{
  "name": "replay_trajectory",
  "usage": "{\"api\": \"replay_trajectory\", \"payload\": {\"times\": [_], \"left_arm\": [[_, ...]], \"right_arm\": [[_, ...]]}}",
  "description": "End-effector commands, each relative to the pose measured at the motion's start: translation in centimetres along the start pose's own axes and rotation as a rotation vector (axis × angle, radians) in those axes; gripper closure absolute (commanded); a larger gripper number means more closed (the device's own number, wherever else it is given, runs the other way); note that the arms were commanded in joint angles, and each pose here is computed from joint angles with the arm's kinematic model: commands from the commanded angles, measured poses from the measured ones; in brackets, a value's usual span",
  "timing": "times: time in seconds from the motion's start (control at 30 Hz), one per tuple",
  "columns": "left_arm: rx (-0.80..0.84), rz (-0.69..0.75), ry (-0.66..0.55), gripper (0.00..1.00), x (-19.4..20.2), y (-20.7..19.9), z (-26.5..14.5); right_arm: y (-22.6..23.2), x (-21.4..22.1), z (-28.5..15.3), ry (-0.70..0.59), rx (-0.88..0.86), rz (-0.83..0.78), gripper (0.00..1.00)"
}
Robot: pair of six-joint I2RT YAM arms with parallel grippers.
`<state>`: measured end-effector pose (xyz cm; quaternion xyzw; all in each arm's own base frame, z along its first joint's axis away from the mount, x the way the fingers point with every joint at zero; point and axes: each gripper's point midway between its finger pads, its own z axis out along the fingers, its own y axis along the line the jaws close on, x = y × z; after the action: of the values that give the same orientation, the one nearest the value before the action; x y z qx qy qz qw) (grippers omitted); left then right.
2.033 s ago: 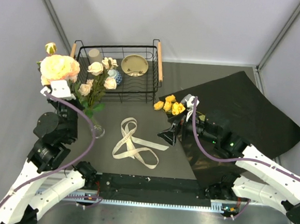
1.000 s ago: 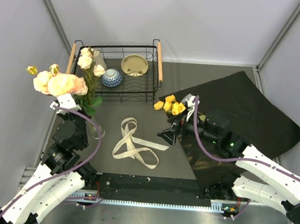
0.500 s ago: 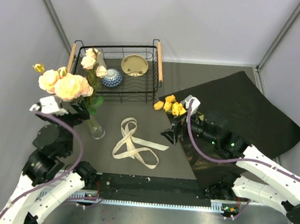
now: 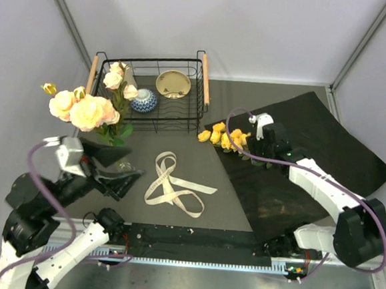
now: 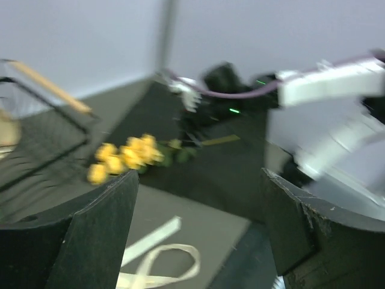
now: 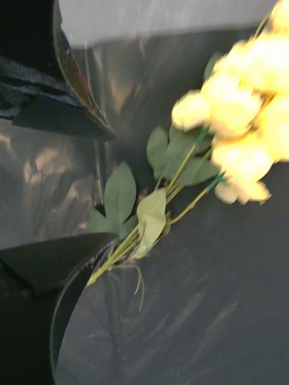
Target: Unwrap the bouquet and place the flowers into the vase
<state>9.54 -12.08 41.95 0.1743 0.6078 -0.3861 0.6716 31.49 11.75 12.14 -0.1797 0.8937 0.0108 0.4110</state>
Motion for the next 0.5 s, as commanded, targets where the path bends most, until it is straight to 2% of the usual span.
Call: {"api": "replay_trajectory", "payload": {"times": [0.0,0.07,0.1,0.17,0.33,0.43,0.47], "left_arm": [[0.432,-0.104,0.200,0.15,2.8,-6.6,2.5],[0.551,-0.144,0.257,0.19,3.4,-8.0,3.3],[0.575,-0.162,0.280,0.20,4.1,-8.2,3.6],[0.591,-0.166,0.282,0.20,4.3,-8.2,4.2],[0.587,-0.163,0.269,0.20,5.0,-8.0,3.7],[0.559,-0.163,0.244,0.19,5.5,-7.7,2.7],[0.534,-0.160,0.233,0.18,5.5,-7.4,2.7]], "right_arm": [[-3.9,1.1,2.6,0.044,0.122,-0.084,0.42],[-4.2,0.1,3.6,0.020,0.119,-0.098,0.42],[-3.2,0.3,4.6,0.032,0.049,-0.148,0.40],[-2.3,-0.7,5.6,0.036,-0.010,-0.186,0.39],[-0.3,0.5,8.2,0.124,-0.162,-0.323,0.29],[-0.3,1.4,9.4,0.163,-0.175,-0.356,0.32],[-0.3,1.6,9.7,0.173,-0.176,-0.369,0.39]]}}
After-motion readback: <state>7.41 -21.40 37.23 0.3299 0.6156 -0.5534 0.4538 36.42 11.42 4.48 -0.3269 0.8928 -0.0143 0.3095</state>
